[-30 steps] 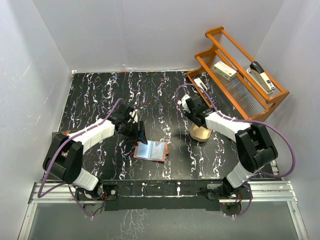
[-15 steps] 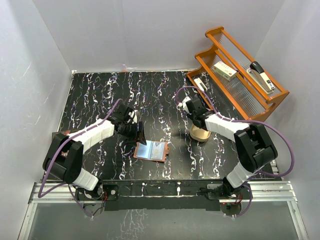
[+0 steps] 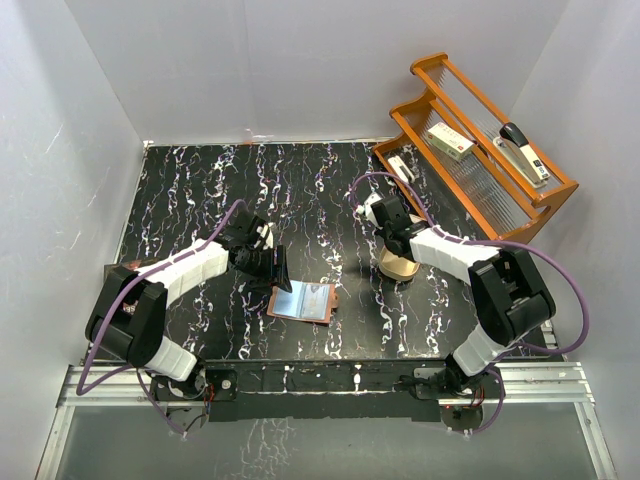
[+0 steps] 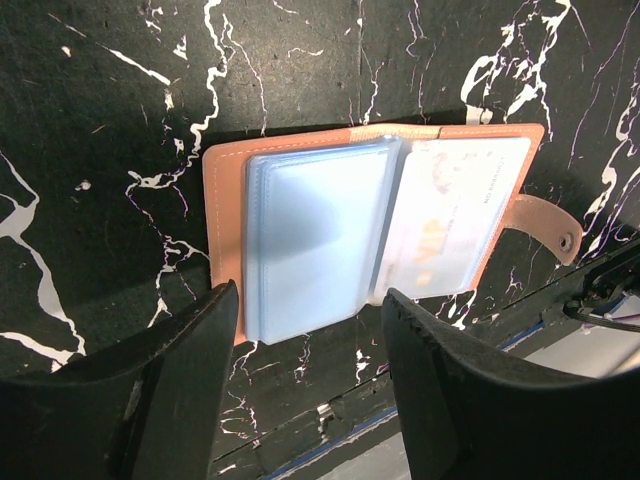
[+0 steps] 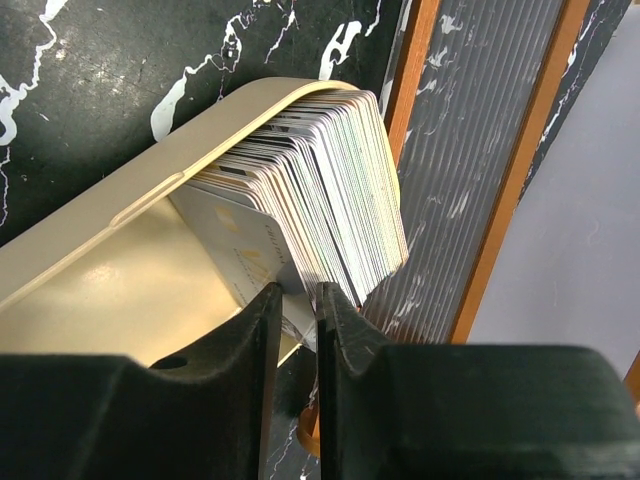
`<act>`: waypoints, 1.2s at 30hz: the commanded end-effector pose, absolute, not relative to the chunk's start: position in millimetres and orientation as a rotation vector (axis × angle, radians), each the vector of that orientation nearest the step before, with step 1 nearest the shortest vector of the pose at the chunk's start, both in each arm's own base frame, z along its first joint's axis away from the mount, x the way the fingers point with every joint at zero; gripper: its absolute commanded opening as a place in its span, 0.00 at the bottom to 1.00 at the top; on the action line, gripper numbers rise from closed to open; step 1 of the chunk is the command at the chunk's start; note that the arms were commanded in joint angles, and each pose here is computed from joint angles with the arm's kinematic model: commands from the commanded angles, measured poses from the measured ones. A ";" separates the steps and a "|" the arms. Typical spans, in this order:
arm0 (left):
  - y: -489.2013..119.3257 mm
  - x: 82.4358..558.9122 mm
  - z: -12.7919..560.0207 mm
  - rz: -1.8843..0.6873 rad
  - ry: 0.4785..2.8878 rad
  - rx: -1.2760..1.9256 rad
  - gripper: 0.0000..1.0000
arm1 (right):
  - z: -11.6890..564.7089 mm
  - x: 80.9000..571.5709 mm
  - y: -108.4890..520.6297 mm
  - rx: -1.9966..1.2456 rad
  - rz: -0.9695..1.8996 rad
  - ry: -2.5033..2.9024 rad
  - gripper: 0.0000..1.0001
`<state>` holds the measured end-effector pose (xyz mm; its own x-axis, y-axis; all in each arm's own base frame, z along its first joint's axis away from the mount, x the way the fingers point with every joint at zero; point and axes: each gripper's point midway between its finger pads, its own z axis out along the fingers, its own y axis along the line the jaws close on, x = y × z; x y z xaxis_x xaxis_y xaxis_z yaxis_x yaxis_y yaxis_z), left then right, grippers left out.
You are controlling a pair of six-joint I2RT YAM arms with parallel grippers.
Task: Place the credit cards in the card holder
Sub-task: Pick up the credit card from the storage box.
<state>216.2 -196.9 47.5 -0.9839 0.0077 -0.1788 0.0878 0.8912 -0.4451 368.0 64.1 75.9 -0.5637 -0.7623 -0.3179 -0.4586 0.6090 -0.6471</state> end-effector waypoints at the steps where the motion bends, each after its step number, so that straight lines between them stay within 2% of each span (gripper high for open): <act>1: -191.7 210.1 46.0 -0.682 2.903 0.075 0.58 | 121.5 389.0 59.1 -0.822 -0.737 2.142 0.16; 10: -186.7 205.6 38.0 -0.645 2.942 0.088 0.58 | 128.4 387.8 58.8 -0.810 -0.731 2.144 0.09; 18: -198.8 197.2 36.2 -0.772 2.957 0.077 0.56 | 129.0 380.3 68.9 -0.820 -0.645 2.183 0.00; 30: -221.7 184.0 41.2 -1.040 2.921 -0.030 0.55 | 138.4 351.3 101.2 -0.845 -0.391 2.222 0.00; 36: -224.2 191.4 52.8 -1.046 2.874 -0.054 0.55 | 147.1 340.0 109.6 -0.842 -0.300 2.219 0.00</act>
<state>187.2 -218.0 34.3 -0.9984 -0.0388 -0.0406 -0.0065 0.7977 -0.6030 336.7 94.6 116.4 -0.5529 -0.6982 -0.4548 -0.5000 0.7146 -0.4893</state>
